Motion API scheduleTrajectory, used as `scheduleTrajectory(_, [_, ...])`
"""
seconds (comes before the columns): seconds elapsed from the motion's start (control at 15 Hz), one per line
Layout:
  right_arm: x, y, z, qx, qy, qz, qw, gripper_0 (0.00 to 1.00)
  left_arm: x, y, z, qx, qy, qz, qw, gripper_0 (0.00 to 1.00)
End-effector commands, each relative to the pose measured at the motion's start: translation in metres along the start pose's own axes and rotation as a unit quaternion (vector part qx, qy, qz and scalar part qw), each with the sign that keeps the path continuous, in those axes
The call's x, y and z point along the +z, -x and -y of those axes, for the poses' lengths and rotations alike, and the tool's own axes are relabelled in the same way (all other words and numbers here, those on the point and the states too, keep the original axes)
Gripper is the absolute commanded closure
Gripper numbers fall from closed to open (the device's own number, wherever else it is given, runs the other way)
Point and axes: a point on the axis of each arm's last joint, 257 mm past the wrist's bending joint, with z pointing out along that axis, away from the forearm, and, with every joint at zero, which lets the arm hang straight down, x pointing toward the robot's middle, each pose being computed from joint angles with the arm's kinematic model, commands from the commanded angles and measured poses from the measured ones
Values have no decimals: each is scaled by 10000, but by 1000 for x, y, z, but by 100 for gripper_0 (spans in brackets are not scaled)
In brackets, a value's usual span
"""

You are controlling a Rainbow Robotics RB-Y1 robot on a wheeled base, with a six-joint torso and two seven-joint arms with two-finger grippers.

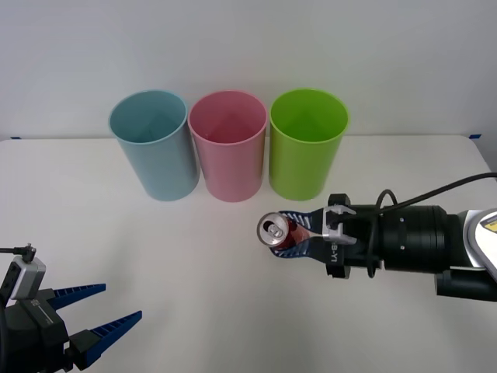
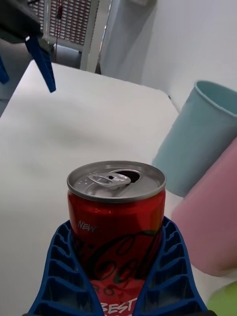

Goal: Put cans in the blue bin and PET bottles in the pink bin and trash in the green bin.

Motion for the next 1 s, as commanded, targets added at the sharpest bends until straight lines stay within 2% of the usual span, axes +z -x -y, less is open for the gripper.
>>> scheduleTrajectory(0.07, [-5,28,21,318,-265,390,9984,100,0,0,0,0,0,0,10000,0])
scheduleTrajectory(0.27, [-9,63,45,624,-444,647,9950,100,0,0,0,0,0,0,10000,0])
scheduleTrajectory(0.47, [5,99,76,636,-530,750,9937,100,0,0,0,0,0,0,10000,0])
scheduleTrajectory(0.6, [24,120,100,824,-671,840,9908,100,0,0,0,0,0,0,10000,0])
scheduleTrajectory(0.67, [31,125,107,871,-693,871,9900,100,0,0,0,0,0,0,10000,0])
scheduleTrajectory(0.8, [51,136,130,769,-669,736,9921,100,0,0,0,0,0,0,10000,0])
scheduleTrajectory(1.0, [86,143,151,1000,-612,789,9900,100,0,0,0,0,0,0,10000,0])
